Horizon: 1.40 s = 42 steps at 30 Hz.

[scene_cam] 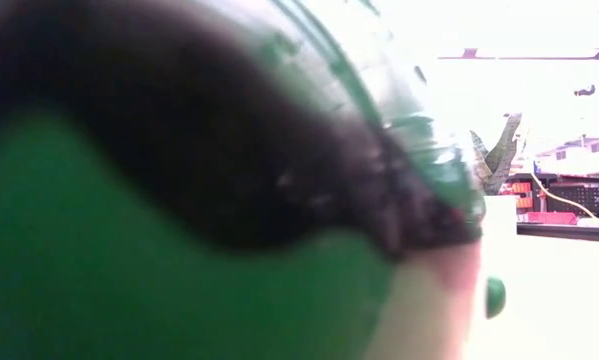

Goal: Pick and placing Produce into tupperware
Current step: Put the green watermelon into the transparent bin

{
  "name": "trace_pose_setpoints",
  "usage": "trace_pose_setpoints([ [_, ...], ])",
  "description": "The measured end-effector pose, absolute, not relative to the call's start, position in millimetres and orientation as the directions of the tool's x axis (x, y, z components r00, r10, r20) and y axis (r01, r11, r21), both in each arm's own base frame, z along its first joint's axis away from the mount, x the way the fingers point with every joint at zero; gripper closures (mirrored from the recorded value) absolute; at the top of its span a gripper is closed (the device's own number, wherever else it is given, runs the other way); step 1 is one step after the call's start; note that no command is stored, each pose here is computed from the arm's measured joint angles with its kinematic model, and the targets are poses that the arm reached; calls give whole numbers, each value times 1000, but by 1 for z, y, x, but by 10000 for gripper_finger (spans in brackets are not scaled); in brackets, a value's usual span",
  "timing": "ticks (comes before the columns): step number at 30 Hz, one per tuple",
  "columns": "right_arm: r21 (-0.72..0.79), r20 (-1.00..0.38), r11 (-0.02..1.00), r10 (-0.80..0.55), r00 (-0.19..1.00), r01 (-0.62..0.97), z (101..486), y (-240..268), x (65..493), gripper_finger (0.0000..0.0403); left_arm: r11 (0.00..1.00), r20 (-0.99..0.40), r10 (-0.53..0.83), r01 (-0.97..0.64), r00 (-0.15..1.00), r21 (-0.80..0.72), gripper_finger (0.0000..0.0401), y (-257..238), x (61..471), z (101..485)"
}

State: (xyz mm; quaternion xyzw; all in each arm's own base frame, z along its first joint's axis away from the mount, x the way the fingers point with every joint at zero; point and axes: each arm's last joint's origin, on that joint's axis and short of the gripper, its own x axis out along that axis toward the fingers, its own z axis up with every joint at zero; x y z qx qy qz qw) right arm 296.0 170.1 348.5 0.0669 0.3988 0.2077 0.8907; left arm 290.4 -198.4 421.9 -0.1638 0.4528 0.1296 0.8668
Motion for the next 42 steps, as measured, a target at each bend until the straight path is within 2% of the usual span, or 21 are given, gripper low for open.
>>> trace_pose_setpoints([
  [8,302,-749,916,400,529,-264,316,192,320,398,951,-813,37,-271,582,-151,60,-213,266,432],
  [14,333,-769,920,393,505,-208,304,195,327,376,988,-811,21,-138,584,-74,60,-221,259,432],
  [16,326,-770,921,389,505,-212,303,195,328,367,988,-809,18,-136,588,-77,60,-222,260,432],
  [20,322,-765,917,398,506,-234,305,197,326,339,988,-804,13,-133,595,-83,60,-222,261,432],
  [32,321,-756,911,411,509,-260,308,201,321,216,983,-785,-4,-143,619,-118,60,-222,265,434],
  [42,297,-663,923,384,643,-246,306,205,334,196,963,-702,-81,-127,708,-238,60,-229,276,443],
])
